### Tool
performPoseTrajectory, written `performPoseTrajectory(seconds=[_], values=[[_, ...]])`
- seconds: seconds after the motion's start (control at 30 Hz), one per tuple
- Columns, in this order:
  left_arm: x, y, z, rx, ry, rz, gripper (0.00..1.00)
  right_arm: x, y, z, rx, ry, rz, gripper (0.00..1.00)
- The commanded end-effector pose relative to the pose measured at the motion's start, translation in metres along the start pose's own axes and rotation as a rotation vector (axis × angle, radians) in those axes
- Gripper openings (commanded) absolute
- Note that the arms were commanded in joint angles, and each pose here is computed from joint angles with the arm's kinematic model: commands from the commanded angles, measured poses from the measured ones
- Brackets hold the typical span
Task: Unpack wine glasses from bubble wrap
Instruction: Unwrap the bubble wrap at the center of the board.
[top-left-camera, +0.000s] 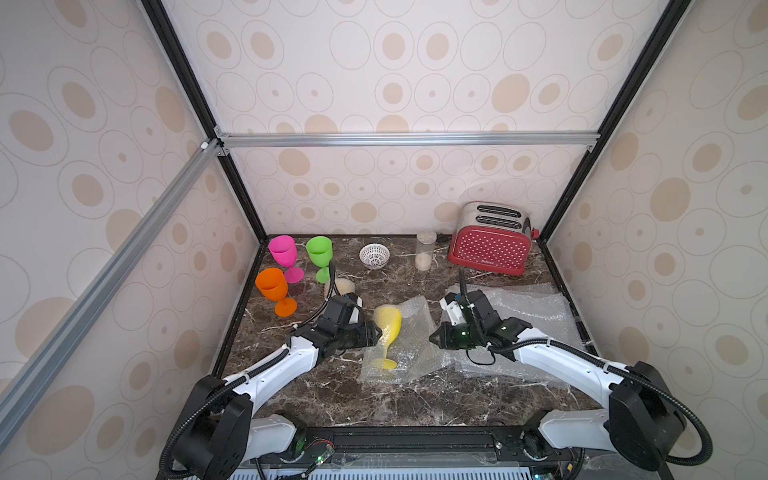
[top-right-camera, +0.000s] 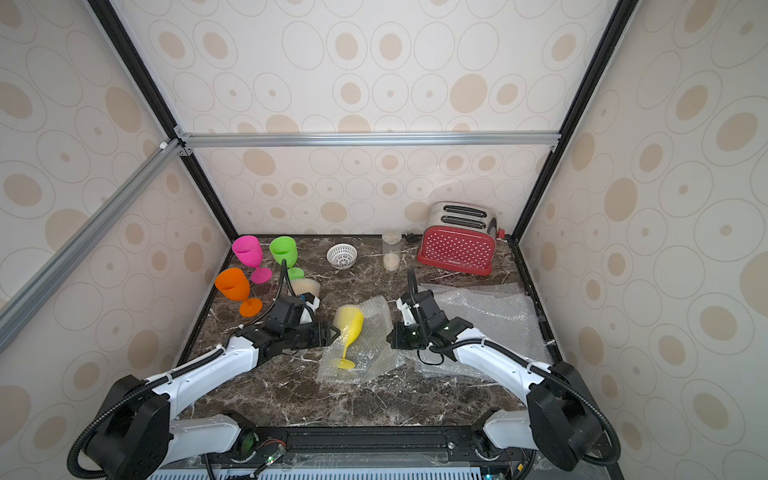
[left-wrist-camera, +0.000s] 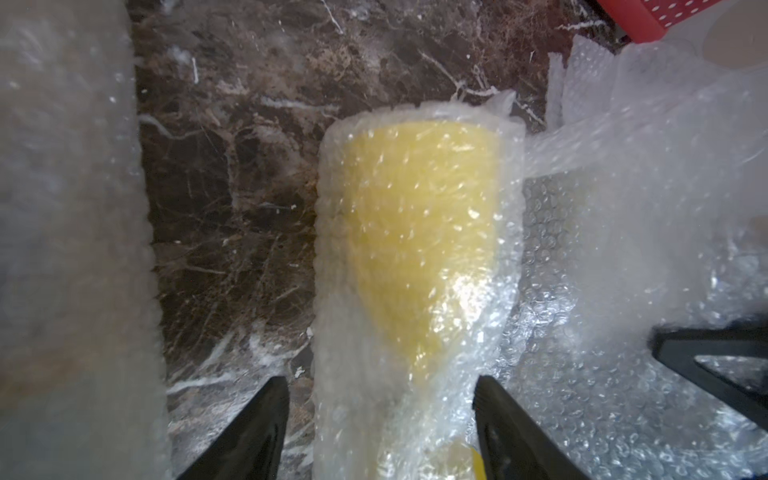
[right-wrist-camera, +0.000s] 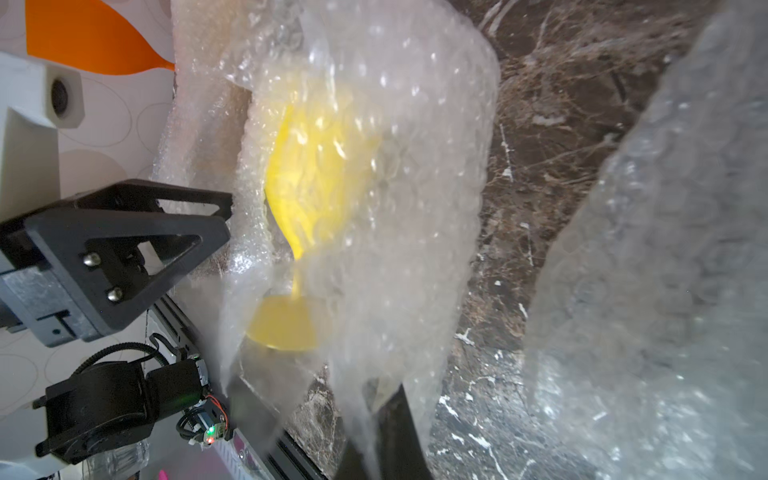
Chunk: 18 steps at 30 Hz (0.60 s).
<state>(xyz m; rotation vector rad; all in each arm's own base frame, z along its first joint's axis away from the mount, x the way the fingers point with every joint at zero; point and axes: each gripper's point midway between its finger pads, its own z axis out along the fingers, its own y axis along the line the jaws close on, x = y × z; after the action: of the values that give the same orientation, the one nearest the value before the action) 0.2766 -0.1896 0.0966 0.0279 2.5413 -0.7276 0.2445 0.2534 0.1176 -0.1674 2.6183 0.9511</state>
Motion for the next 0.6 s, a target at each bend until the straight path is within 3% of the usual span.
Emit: performPoseTrajectory(seconds=[0.0, 0.17, 0.27, 0.37, 0.5, 0.57], values=[[-0.024, -0.011, 0.000, 0.006, -0.045, 0.078, 0.78, -0.007, 0.021, 0.004, -0.045, -0.009, -0.047, 0.00], [-0.031, -0.009, 0.017, -0.012, -0.021, 0.115, 0.75, -0.007, 0.026, 0.006, -0.044, -0.003, -0.057, 0.00], [-0.035, -0.009, 0.022, -0.018, -0.025, 0.124, 0.68, -0.009, 0.018, -0.001, 0.004, -0.033, -0.060, 0.00], [-0.034, 0.005, 0.026, -0.089, -0.011, 0.120, 0.53, -0.013, 0.005, -0.013, 0.075, -0.094, -0.058, 0.00], [-0.034, 0.016, 0.021, -0.118, -0.029, 0.091, 0.26, -0.012, -0.016, -0.031, 0.166, -0.155, -0.027, 0.00], [-0.032, 0.018, 0.020, -0.112, -0.027, 0.080, 0.21, -0.010, -0.034, -0.038, 0.225, -0.172, 0.028, 0.00]])
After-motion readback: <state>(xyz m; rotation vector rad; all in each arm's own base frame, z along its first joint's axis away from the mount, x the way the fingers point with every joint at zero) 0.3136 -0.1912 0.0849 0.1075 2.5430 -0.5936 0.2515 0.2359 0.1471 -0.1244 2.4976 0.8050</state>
